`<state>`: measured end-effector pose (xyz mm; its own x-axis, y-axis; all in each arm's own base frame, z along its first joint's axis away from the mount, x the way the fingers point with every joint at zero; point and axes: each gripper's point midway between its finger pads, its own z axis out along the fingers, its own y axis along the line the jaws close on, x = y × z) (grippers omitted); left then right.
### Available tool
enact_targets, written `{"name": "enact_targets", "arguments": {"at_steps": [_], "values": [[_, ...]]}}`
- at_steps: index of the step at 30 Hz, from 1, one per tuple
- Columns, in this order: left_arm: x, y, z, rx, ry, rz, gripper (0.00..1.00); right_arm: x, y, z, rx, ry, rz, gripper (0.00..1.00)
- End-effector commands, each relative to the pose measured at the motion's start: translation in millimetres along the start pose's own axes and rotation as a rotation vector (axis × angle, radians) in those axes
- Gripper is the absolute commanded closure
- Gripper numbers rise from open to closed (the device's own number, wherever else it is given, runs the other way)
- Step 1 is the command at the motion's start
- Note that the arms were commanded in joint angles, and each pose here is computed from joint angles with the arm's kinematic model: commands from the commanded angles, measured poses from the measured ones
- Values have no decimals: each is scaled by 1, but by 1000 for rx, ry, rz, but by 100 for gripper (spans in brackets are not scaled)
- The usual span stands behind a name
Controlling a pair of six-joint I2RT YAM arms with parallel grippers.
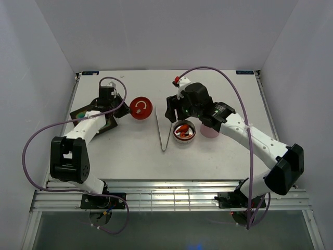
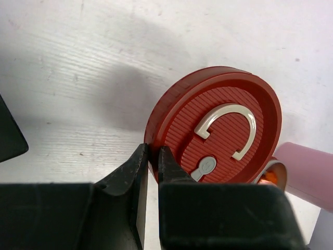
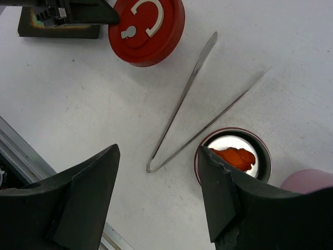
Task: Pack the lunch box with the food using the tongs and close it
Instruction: Pick up the box lid from the center of the board, then close the box lid on the packing box.
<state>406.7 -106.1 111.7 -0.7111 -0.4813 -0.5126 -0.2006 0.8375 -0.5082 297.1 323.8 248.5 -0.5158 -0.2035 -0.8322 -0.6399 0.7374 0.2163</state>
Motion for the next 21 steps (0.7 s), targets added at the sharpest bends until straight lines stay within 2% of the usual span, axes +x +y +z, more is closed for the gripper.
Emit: {"name": "enact_targets", "arguments": {"at_steps": [1,6,12,21], "values": [[-16,-44,-32,124,-82,79,100,-17,-8,-36,61,-82,-19,32],[12,-91,-43,196,-74,180,100,-15,-27,-92,166,-160,3,33],[51,-134,-48,240,-48,269,100,-6,-37,-153,209,-264,26,32],[106,-182,-24,283,35,369,100,17,-43,-183,215,-288,34,32]]}}
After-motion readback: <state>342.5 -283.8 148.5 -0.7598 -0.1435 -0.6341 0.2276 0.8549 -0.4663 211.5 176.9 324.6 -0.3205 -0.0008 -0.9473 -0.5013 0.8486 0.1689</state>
